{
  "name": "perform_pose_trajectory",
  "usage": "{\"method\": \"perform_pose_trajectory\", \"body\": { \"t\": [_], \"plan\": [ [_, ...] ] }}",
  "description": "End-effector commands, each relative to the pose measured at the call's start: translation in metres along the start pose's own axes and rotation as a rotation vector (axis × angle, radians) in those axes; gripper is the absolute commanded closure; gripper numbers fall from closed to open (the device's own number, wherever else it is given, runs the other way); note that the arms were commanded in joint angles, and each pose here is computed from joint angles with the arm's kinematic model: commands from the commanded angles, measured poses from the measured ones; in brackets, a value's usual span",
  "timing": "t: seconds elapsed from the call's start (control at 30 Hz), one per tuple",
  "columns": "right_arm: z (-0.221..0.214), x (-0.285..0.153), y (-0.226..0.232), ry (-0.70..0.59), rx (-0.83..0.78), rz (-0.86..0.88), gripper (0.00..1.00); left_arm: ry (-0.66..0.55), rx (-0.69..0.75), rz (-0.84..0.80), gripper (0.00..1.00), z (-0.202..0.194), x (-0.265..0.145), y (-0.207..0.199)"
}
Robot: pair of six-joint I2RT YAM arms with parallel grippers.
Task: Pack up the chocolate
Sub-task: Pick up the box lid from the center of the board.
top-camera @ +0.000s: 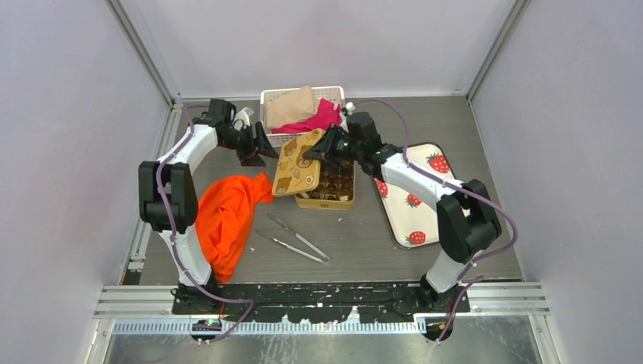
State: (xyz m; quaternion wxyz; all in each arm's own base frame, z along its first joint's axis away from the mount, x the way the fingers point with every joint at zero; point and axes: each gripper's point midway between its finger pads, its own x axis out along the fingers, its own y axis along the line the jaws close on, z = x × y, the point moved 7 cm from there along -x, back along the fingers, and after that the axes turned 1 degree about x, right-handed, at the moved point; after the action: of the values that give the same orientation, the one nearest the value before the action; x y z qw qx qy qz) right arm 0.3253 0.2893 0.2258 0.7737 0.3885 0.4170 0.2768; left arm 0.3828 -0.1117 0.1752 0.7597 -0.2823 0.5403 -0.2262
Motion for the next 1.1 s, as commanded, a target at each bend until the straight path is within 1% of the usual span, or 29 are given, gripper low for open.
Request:
{"method": "perform_pose_trajectory", "body": {
  "t": [0.0, 0.17, 0.27, 0.43, 0.6, 0.8, 1.07],
  "plan": [
    [0.016, -0.034, 0.023, -0.036, -0.041, 0.194, 0.99, -0.004, 0.011, -0.099, 0.36, -0.007, -0.009, -0.019],
    [0.025, -0.049, 0.001, -0.066, -0.017, 0.206, 0.99, 0.005, 0.014, -0.120, 0.36, -0.014, -0.002, -0.025],
    [0.026, -0.047, -0.011, -0.042, -0.001, 0.198, 0.99, 0.025, 0.014, -0.124, 0.36, -0.018, 0.008, -0.027],
    [0.030, -0.044, -0.019, -0.066, 0.022, 0.206, 0.99, 0.050, 0.010, -0.143, 0.36, -0.022, 0.022, -0.030],
    [0.029, -0.038, -0.028, -0.035, 0.033, 0.201, 0.99, 0.069, 0.000, -0.158, 0.37, -0.022, 0.036, -0.030],
    [0.029, -0.033, -0.040, -0.004, 0.050, 0.194, 0.99, 0.082, 0.006, -0.158, 0.41, -0.020, 0.048, -0.033],
    [0.032, -0.033, -0.054, 0.009, 0.061, 0.171, 0.99, 0.102, 0.010, -0.150, 0.54, -0.018, 0.060, -0.034]
  ]
}}
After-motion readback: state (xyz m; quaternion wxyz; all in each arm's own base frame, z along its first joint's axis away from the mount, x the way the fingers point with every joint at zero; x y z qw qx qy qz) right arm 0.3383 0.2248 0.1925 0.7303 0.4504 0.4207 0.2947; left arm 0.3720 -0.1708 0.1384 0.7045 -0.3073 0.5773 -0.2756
